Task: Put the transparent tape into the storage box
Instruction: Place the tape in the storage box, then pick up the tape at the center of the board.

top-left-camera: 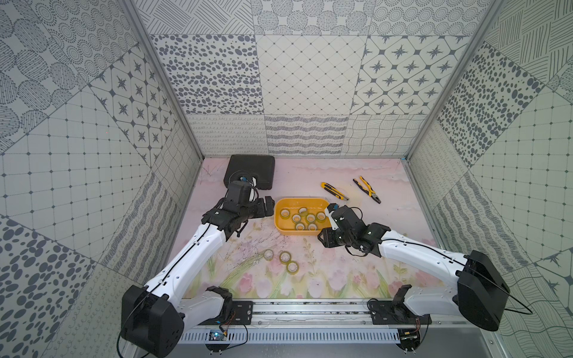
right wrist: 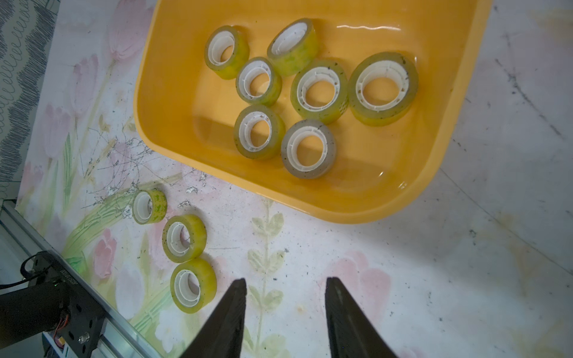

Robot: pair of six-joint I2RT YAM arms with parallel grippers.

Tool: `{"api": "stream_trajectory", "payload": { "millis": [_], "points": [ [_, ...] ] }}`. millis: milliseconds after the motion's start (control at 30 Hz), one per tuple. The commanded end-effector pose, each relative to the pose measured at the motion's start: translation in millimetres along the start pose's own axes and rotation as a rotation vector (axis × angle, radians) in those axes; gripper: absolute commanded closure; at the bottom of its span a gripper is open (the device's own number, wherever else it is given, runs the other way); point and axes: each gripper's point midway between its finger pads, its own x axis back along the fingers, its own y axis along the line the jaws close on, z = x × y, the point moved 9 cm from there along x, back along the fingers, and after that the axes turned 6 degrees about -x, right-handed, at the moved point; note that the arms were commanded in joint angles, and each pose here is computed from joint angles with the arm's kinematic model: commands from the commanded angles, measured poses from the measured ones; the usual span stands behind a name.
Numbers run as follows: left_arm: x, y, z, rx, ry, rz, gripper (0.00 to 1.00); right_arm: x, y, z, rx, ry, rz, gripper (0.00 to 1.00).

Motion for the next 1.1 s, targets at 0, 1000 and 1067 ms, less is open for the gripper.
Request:
{"api": "stream_trajectory", "payload": {
  "millis": [0, 1000, 1067],
  "points": [
    [0, -1, -1, -0.023, -0.009, -0.006, 0.01, 1, 6, 1, 0.002, -0.036, -0.019, 0.54],
    [2, 1, -2, -0.023, -0.021, -0.034, 0.01, -16, 23, 69, 0.058, 0.067, -0.015, 0.54],
    [3, 2, -2, -0.022, -0.024, -0.035, 0.01, -20, 23, 74, 0.059, 0.081, -0.004, 0.54]
  ]
}}
